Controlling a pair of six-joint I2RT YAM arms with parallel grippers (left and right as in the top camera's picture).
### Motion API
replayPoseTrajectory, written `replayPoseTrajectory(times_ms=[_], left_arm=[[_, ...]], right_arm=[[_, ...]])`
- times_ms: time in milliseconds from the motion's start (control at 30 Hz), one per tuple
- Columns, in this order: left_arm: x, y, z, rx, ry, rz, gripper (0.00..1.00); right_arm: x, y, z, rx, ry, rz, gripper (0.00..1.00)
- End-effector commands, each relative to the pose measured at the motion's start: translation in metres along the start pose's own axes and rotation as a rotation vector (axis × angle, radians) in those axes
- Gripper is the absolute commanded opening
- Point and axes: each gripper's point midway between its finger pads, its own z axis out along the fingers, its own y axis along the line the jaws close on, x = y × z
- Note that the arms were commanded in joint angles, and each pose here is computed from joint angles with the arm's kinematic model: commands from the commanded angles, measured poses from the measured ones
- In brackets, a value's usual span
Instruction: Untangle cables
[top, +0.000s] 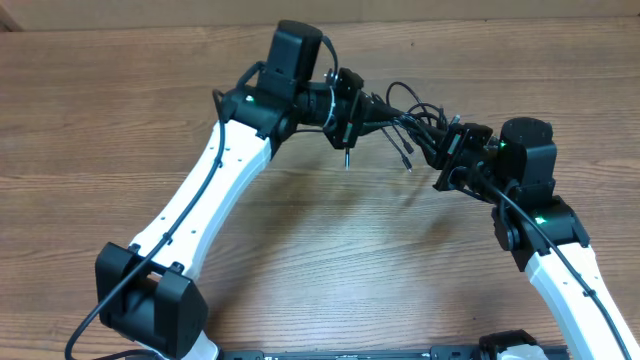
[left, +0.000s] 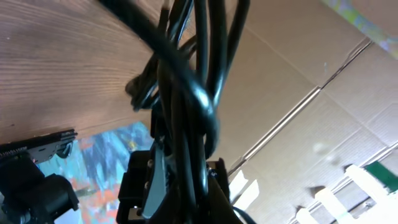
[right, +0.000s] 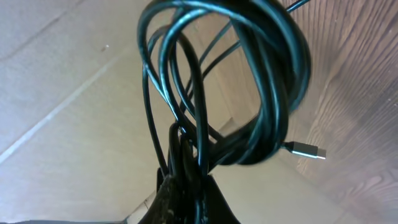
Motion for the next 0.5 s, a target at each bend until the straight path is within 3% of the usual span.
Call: replayPoseTrajectory(times_ms=[0,467], left_arm=[[-0.03,-0.011,-0.027,0.041,-0.095,-0.048,0.04],[-0.067,0.011,-0.044,-0.012,-0.276,-0.163,0.04]], right_arm=[[0.001,0.007,-0.003,-0.013,-0.013,-0.003,0.04],[0.01,-0.006,-0.003,0.051,0.048,0.005,0.04]])
